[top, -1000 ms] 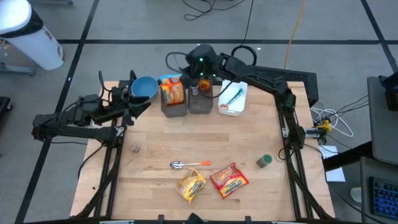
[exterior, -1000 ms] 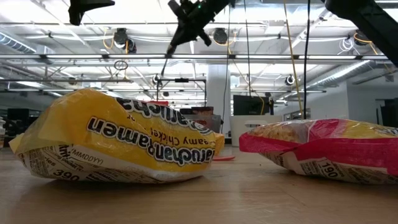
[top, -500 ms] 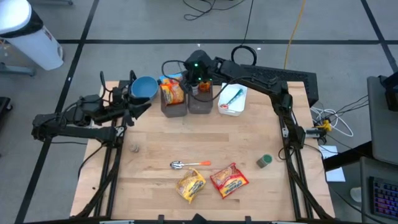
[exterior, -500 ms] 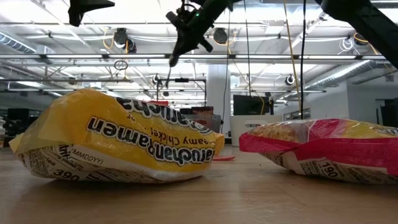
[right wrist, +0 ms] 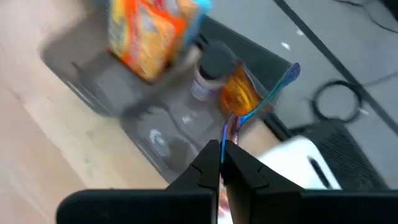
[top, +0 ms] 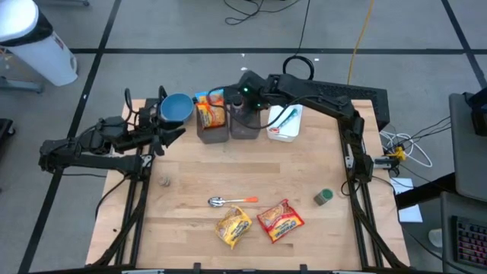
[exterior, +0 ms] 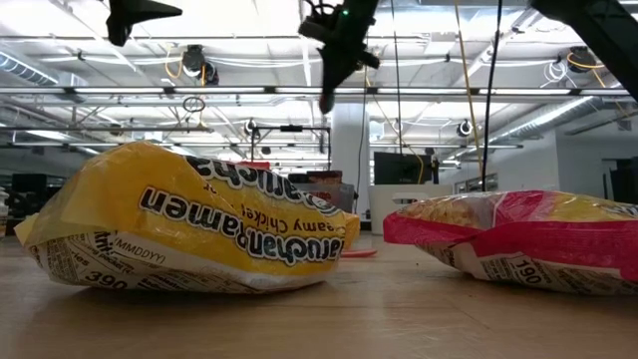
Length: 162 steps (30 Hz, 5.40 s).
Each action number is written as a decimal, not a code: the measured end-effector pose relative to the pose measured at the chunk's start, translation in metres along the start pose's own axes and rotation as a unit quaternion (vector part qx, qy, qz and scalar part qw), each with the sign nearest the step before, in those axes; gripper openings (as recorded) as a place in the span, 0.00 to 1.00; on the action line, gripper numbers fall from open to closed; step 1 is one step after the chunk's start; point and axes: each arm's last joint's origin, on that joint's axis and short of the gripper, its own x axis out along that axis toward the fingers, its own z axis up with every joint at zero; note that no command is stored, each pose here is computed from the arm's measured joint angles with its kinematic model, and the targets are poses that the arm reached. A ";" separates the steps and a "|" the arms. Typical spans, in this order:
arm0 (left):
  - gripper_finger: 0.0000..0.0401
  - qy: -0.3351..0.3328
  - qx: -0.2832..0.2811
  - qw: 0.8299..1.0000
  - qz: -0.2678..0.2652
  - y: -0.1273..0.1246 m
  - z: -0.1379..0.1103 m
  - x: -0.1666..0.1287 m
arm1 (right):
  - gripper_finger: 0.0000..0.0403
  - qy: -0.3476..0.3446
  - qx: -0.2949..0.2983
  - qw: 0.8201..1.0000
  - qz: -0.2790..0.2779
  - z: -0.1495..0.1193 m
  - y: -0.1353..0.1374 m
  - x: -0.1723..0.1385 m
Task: Pick & Place Food Item
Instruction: Put the blue green spoon into the white bin, then put the yellow noodle pack into the left black bin
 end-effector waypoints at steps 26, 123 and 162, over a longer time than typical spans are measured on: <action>0.57 0.004 -0.002 1.000 0.004 0.001 -0.001 0.000 | 0.00 0.233 0.001 0.968 -0.089 -0.064 -0.001 0.013; 0.57 0.030 -0.002 0.999 0.015 0.000 -0.007 0.013 | 0.05 0.226 0.066 0.970 -0.063 -0.095 -0.048 0.135; 0.57 -0.035 0.008 0.999 -0.028 -0.007 0.006 0.010 | 0.39 -0.078 0.135 0.986 0.066 -0.049 -0.050 -0.038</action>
